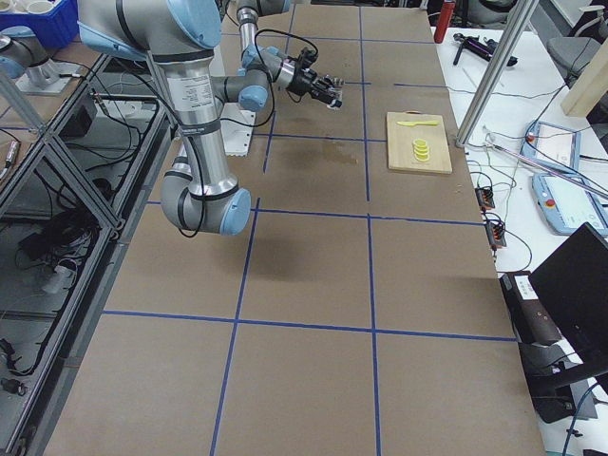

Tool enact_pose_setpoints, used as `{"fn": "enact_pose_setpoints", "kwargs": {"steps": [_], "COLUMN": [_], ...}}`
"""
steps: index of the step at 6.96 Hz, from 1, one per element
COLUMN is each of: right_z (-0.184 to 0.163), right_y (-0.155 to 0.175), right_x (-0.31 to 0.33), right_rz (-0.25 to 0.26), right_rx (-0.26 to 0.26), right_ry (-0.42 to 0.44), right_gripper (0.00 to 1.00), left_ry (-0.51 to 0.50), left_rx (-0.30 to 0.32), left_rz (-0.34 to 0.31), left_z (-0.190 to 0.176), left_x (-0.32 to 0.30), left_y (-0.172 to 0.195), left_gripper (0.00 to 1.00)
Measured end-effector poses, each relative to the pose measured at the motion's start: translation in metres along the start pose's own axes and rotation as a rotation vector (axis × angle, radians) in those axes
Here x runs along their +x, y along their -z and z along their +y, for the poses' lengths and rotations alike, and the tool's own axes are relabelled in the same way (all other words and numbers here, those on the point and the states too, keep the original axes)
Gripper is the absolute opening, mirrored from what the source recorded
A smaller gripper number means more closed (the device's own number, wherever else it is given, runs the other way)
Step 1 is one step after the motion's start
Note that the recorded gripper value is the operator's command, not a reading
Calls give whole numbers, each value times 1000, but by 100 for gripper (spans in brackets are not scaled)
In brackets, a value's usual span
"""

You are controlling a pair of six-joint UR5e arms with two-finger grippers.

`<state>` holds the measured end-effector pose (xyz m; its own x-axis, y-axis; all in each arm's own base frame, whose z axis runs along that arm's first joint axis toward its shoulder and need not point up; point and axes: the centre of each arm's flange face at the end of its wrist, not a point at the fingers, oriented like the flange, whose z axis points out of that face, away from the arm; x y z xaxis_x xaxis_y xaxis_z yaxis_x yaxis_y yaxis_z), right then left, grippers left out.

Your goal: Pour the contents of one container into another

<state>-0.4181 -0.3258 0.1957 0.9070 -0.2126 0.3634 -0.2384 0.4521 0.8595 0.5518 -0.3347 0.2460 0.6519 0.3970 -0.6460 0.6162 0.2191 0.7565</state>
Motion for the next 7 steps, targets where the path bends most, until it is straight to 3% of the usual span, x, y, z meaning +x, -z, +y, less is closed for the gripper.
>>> {"fn": "enact_pose_setpoints", "kwargs": {"steps": [1, 3, 5, 7], "right_z": [19, 55, 93, 119], "right_y": [-18, -58, -82, -89], "right_x": [30, 92, 130, 151], "right_rz": [16, -7, -23, -30], "right_rx": [-37, -76, -55, -42], "right_ry": [-14, -61, -102, -112], "right_gripper": [14, 14, 14, 14], "left_ry": [9, 36, 58, 28], "left_rx": [8, 28, 43, 17], "left_rz": [3, 11, 22, 19], "left_z": [5, 23, 39, 58], "left_x": [-16, -60, -109, -161], "left_y": [7, 26, 49, 76], "left_gripper": [0, 0, 0, 0]}}
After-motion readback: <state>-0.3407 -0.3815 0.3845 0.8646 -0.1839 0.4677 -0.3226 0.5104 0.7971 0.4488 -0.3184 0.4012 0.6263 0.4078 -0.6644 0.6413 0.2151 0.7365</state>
